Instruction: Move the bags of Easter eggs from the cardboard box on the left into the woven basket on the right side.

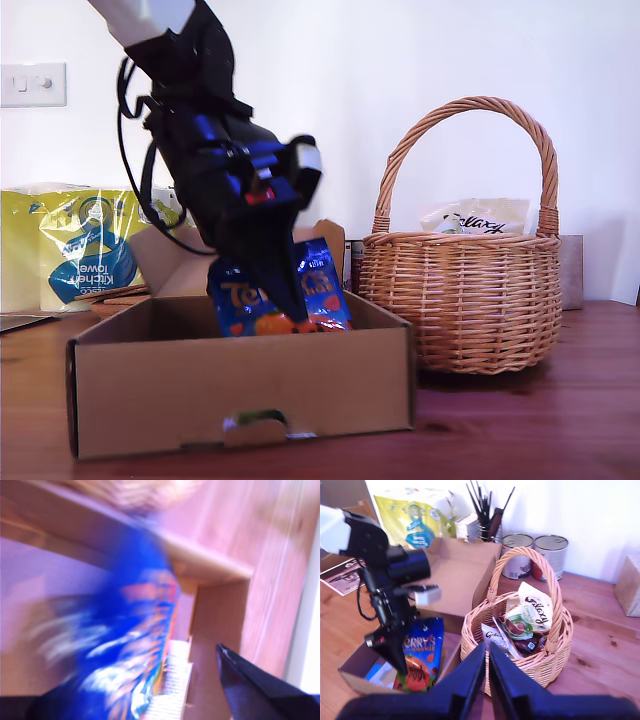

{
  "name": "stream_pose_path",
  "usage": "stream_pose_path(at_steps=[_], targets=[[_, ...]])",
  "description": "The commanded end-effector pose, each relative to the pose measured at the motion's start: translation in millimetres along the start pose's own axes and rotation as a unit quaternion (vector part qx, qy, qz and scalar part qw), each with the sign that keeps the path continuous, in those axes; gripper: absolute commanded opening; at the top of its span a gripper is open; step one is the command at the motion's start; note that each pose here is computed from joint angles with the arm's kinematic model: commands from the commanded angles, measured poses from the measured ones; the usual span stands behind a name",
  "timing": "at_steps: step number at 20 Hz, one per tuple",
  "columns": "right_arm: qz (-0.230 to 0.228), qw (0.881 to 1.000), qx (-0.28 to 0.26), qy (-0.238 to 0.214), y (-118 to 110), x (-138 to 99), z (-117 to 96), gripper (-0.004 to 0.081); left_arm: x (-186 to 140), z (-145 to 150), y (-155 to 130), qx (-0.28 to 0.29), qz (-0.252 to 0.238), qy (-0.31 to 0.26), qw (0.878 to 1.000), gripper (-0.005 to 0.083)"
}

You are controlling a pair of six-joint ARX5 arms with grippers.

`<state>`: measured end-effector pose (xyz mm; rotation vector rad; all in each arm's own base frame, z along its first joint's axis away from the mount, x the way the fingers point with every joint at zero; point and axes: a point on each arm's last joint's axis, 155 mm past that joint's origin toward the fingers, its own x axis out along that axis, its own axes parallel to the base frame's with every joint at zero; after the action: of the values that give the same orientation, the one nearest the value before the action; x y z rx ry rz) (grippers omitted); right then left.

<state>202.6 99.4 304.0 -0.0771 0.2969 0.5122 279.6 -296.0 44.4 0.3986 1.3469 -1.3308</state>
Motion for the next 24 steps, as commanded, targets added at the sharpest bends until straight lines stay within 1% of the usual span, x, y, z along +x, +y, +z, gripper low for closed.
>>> stream_pose_path(at_steps=[1, 2, 5, 6, 7, 9, 10, 14, 17, 19, 21, 22, 23, 24], targets=[[0.007, 1.000, -0.003, -0.006, 3, -1, 1, -0.0012, 15, -6, 6, -0.003, 0.002, 0.013, 1.000, 0.0428], [0.007, 1.000, -0.003, -0.006, 3, -1, 1, -0.0012, 15, -5, 9, 0.000, 0.010, 0.013, 1.000, 0.0366], [0.007, 1.000, -0.002, -0.006, 3, -1, 1, -0.0012, 15, -5, 10, 0.002, 0.015, 0.014, 1.000, 0.0150], [0.007, 1.000, -0.002, -0.006, 3, -1, 1, -0.0012, 15, -4, 11, 0.005, 0.016, 0.012, 1.000, 0.0094], [0.007, 1.000, -0.002, -0.006, 3, -1, 1, -0.0012, 15, -2, 12, 0.008, 0.017, 0.009, 1.000, 0.0051], [0.007, 1.000, -0.002, -0.006, 3, -1, 1, -0.0012, 15, -2, 12, 0.010, 0.017, 0.007, 1.000, -0.0006], [0.007, 1.000, -0.002, -0.006, 3, -1, 1, -0.0012, 16, -1, 10, 0.013, 0.012, 0.004, 1.000, -0.0024], [0.007, 1.000, -0.002, -0.006, 3, -1, 1, -0.0012, 6, 0, 7, 0.013, 0.011, -0.002, 1.000, -0.0024], [0.007, 1.000, -0.002, -0.006, 3, -1, 1, -0.0012, -20, 6, 3, 0.018, 0.028, -0.026, 0.999, -0.0024], [0.007, 1.000, -0.002, -0.006, 3, -1, 1, -0.0012, -48, 15, -4, 0.028, 0.049, -0.058, 0.997, -0.0024], [0.007, 1.000, -0.002, -0.006, 3, -1, 1, -0.0012, -79, 29, -13, 0.041, 0.075, -0.100, 0.991, -0.0024], [0.007, 1.000, -0.002, -0.006, 3, -1, 1, -0.0012, -94, 39, -19, 0.048, 0.089, -0.127, 0.987, -0.0024], [0.007, 1.000, -0.002, -0.006, 3, -1, 1, -0.0012, -110, 53, -24, 0.059, 0.102, -0.163, 0.980, -0.0024], [0.007, 1.000, -0.002, -0.006, 3, -1, 1, -0.0012, -124, 66, -30, 0.053, 0.106, -0.198, 0.973, -0.0024]])
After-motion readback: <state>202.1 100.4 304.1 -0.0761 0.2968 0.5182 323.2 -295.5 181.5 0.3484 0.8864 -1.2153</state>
